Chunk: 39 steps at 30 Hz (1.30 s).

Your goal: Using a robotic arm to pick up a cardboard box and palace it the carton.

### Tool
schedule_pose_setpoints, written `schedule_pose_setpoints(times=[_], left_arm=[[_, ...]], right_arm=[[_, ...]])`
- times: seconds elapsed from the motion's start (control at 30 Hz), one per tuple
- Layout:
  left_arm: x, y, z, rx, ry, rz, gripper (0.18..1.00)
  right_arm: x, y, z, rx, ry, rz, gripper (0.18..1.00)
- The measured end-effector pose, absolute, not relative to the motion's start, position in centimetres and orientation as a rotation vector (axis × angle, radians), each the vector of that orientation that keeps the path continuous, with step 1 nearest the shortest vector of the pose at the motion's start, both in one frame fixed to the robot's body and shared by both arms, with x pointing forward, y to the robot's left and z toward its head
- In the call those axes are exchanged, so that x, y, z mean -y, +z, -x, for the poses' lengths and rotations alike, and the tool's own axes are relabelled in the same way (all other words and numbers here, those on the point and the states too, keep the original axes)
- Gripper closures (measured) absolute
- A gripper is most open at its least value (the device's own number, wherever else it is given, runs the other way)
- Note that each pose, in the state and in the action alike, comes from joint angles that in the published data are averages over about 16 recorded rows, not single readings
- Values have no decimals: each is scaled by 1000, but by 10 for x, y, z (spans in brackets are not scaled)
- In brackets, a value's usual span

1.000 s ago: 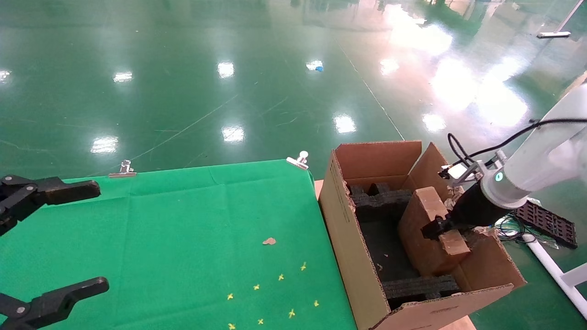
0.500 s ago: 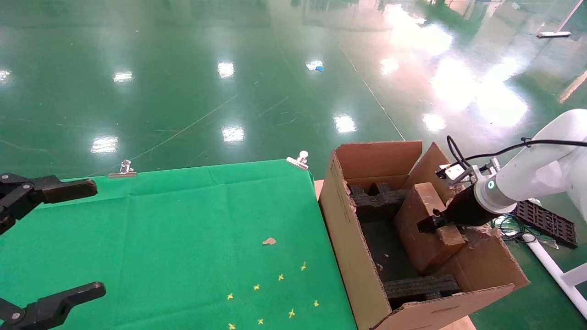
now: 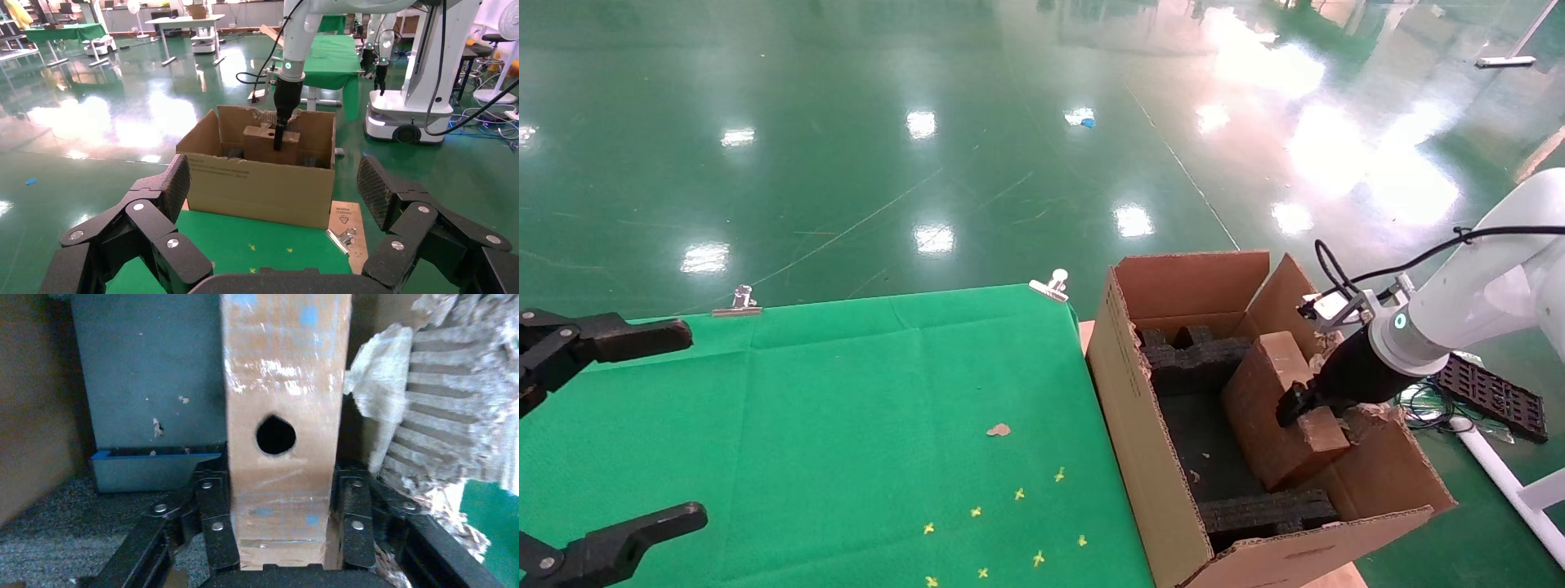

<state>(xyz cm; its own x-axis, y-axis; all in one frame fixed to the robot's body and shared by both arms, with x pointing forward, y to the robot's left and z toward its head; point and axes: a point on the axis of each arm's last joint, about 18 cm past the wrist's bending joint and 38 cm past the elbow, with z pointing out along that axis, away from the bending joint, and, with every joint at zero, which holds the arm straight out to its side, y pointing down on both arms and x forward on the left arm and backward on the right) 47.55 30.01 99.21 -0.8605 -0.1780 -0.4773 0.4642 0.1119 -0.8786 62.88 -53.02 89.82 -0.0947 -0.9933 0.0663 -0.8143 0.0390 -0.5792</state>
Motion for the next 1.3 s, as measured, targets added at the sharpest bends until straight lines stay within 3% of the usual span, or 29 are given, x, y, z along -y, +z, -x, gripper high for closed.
schedule_pose_setpoints(times=[0.43,0.8,1.07,1.3], left_arm=[[-300,992,-475,-1925,-1799,-277,184],[-300,992,-475,-1925,-1799,-277,184],[-300,992,-475,-1925,-1799,-277,184],[-300,992,-476,-1925,-1799,-277,184]], right_arm=[[518,931,-624,-1923,-663,1858,466],[503,1004,-610,-1726,-677,1899,267],[497,1053,-604,-1555,-775,1908,201],[481,1054,-613,-1418,-771,1938,181]])
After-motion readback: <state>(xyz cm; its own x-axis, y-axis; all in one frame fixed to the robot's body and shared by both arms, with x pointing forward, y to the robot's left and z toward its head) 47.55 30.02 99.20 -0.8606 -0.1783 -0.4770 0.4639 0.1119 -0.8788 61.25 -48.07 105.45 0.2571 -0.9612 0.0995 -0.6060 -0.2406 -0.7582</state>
